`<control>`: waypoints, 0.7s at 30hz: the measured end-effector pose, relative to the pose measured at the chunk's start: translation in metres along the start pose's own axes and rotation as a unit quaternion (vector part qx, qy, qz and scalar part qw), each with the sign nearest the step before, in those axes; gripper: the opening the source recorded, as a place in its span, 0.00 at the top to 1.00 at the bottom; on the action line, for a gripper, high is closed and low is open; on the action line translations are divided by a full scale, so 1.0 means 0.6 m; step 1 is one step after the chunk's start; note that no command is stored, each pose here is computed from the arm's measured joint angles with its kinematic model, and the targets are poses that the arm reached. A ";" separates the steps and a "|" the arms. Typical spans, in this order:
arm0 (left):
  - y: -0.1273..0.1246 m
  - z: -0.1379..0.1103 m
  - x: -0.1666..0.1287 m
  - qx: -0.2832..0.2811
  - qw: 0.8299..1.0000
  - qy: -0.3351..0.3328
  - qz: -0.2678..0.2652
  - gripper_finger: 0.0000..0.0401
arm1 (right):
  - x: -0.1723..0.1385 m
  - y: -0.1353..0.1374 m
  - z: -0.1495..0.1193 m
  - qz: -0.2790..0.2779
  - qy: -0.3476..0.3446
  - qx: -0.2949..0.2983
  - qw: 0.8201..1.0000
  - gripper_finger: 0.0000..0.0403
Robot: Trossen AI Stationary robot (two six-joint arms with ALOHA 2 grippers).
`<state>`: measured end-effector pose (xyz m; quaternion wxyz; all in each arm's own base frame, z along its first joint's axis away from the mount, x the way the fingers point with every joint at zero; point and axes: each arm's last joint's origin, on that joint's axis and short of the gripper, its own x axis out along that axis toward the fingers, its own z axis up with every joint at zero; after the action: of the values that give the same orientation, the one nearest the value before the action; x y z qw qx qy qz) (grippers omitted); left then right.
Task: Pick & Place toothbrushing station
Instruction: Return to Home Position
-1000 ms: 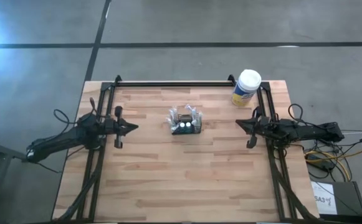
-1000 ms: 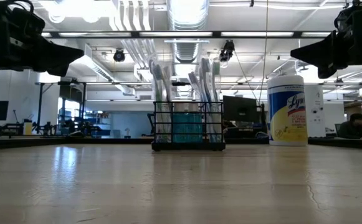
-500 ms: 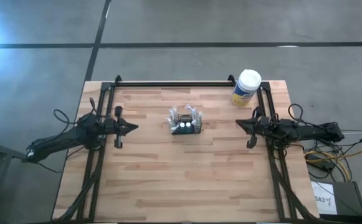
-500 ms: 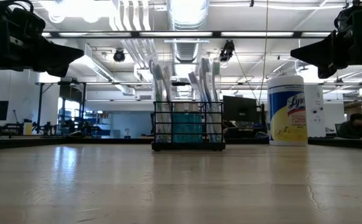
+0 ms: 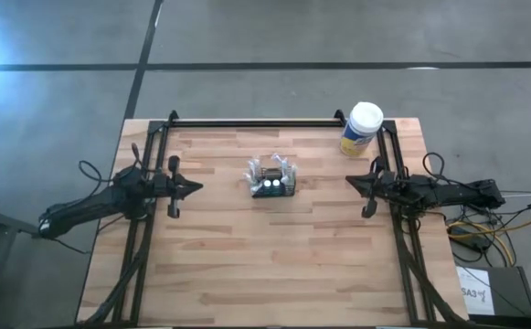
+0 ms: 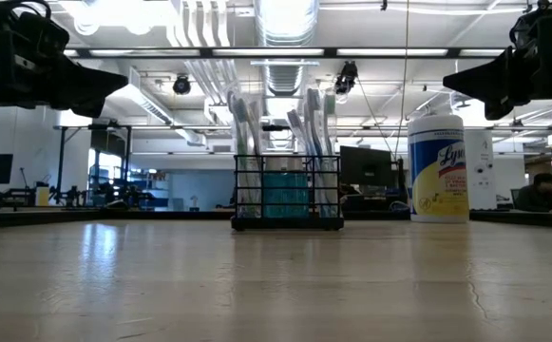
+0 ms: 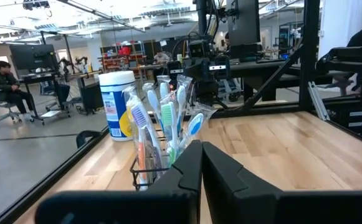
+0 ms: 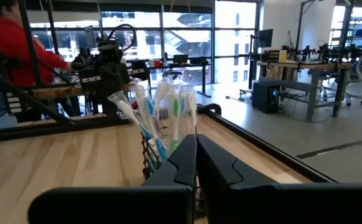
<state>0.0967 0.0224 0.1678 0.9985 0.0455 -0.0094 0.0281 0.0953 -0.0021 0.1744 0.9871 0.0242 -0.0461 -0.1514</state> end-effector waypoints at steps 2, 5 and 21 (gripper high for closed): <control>0.000 0.000 0.000 0.000 1.000 0.000 0.000 0.96 | 0.000 0.000 0.000 0.000 0.000 0.000 1.000 0.98; 0.000 0.000 0.000 0.000 1.000 0.000 0.000 0.96 | 0.000 0.000 0.000 0.000 0.000 0.000 1.000 0.98; 0.000 0.000 0.000 0.000 1.000 -0.001 0.000 0.96 | 0.001 0.000 -0.001 0.000 0.003 -0.001 1.000 0.98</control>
<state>0.0967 0.0224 0.1680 0.9985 0.0459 -0.0107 0.0281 0.0957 -0.0020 0.1741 0.9873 0.0234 -0.0430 -0.1513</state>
